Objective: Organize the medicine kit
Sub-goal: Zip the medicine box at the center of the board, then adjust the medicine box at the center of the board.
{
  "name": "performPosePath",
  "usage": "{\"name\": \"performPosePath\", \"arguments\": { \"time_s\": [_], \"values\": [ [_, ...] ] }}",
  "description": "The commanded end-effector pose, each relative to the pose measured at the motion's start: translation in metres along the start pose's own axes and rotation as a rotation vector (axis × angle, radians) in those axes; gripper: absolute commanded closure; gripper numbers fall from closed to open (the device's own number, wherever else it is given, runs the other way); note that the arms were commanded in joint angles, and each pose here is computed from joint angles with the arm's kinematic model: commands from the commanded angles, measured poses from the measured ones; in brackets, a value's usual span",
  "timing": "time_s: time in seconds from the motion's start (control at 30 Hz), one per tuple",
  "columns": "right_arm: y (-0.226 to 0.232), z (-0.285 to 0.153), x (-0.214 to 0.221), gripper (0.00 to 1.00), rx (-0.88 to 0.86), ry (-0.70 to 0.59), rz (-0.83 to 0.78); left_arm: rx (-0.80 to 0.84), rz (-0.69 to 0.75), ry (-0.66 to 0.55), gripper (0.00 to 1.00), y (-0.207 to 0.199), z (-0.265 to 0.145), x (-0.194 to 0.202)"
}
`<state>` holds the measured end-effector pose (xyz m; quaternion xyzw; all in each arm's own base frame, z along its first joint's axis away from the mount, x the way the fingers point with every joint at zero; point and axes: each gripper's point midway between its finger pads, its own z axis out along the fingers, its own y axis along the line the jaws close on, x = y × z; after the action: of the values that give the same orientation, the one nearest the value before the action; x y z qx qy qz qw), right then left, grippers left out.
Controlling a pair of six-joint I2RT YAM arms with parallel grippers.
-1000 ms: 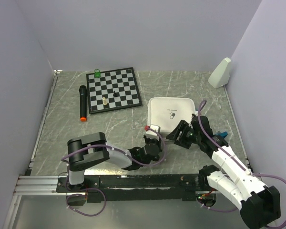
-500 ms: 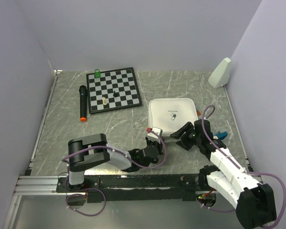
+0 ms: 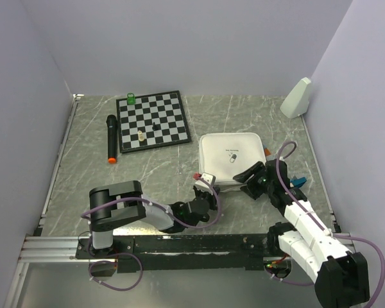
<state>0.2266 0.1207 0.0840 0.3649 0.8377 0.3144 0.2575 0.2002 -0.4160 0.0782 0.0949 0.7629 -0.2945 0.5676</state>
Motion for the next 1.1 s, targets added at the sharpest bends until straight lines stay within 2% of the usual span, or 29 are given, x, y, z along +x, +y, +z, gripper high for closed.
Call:
{"name": "performPosePath", "arguments": {
  "time_s": [0.0,0.07,0.13,0.2,0.23,0.43,0.83,1.07],
  "values": [
    [0.013,0.002,-0.021,0.38,-0.029,-0.076,0.014,0.01,0.098,0.131,0.99,0.012,-0.021,0.039],
    [0.012,0.006,-0.019,0.52,-0.031,-0.063,0.021,0.009,0.096,0.126,0.99,0.011,-0.021,0.037],
    [0.009,0.008,-0.017,0.72,-0.036,-0.054,0.028,0.005,0.101,0.125,0.99,0.012,-0.021,0.036],
    [0.01,0.006,-0.019,0.98,-0.038,-0.067,0.029,-0.002,0.098,0.124,0.99,0.014,-0.022,0.036],
    [0.009,0.005,-0.02,1.0,-0.03,-0.073,0.024,-0.008,0.101,0.122,0.99,0.015,-0.022,0.035],
    [0.003,-0.001,-0.026,1.0,-0.007,-0.107,0.002,-0.079,0.089,0.108,0.99,0.036,-0.029,0.03],
    [-0.009,0.002,-0.024,1.0,0.031,-0.095,-0.006,-0.205,0.026,0.087,0.99,0.084,-0.061,0.019],
    [-0.013,0.003,-0.023,1.0,0.059,-0.066,-0.099,-0.289,-0.032,0.096,0.99,0.116,-0.066,0.015]
  ]
}}
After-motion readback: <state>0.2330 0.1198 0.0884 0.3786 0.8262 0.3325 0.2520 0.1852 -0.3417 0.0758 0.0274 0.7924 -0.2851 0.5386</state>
